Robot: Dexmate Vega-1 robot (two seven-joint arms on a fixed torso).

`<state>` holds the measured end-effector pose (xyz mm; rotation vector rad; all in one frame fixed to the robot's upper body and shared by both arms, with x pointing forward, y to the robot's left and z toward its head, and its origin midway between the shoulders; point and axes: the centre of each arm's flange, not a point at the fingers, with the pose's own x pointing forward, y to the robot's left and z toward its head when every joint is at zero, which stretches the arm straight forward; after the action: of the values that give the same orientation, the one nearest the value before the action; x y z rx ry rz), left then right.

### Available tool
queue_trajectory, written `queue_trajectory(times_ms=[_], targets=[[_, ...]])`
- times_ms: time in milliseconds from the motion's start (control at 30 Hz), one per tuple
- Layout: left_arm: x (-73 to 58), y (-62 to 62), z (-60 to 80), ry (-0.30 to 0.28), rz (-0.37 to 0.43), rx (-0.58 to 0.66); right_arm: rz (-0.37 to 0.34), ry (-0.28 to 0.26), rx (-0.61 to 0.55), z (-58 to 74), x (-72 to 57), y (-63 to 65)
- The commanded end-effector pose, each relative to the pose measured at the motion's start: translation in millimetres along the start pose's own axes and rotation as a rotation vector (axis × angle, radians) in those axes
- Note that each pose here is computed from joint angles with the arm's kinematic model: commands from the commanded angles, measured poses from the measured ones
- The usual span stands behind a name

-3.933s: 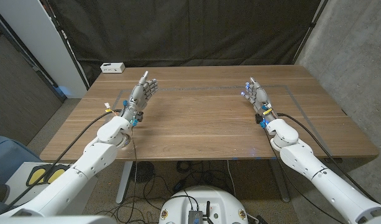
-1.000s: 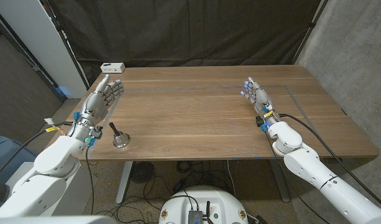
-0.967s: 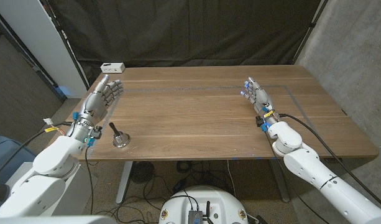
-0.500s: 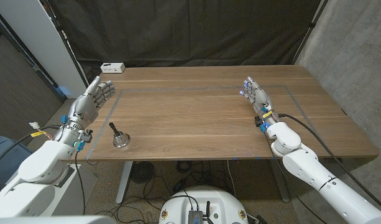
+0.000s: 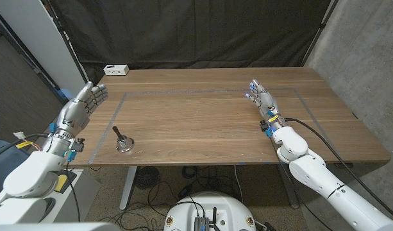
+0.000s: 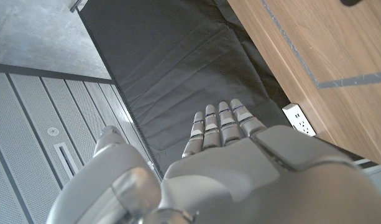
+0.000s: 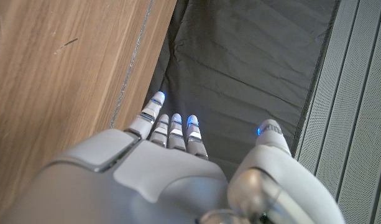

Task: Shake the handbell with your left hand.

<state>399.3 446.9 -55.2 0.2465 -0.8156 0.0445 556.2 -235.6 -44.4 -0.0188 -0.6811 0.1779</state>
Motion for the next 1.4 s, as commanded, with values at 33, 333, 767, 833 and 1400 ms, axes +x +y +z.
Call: queue_trajectory(times_ms=[33, 333, 767, 833, 1400], targets=[[-14.8, 18.0, 4.9, -0.004, 0.086, 0.191, -0.012, 0.000, -0.005, -0.2, -3.7, 11.3], [-15.6, 28.3, 14.3, 0.010, 0.136, 0.389, -0.009, -0.004, -0.014, -1.6, -4.0, 19.2], [-11.3, 27.1, 25.9, 0.029, 0.176, 0.690, -0.023, 0.003, -0.014, -4.8, -9.5, 26.3], [-10.9, 25.9, 26.6, 0.032, 0.181, 0.733, -0.022, 0.005, -0.015, -5.7, -10.9, 27.3], [-2.0, 12.9, 50.0, 0.158, 0.125, 1.077, -0.026, 0.016, -0.024, -7.4, -18.4, 29.0]])
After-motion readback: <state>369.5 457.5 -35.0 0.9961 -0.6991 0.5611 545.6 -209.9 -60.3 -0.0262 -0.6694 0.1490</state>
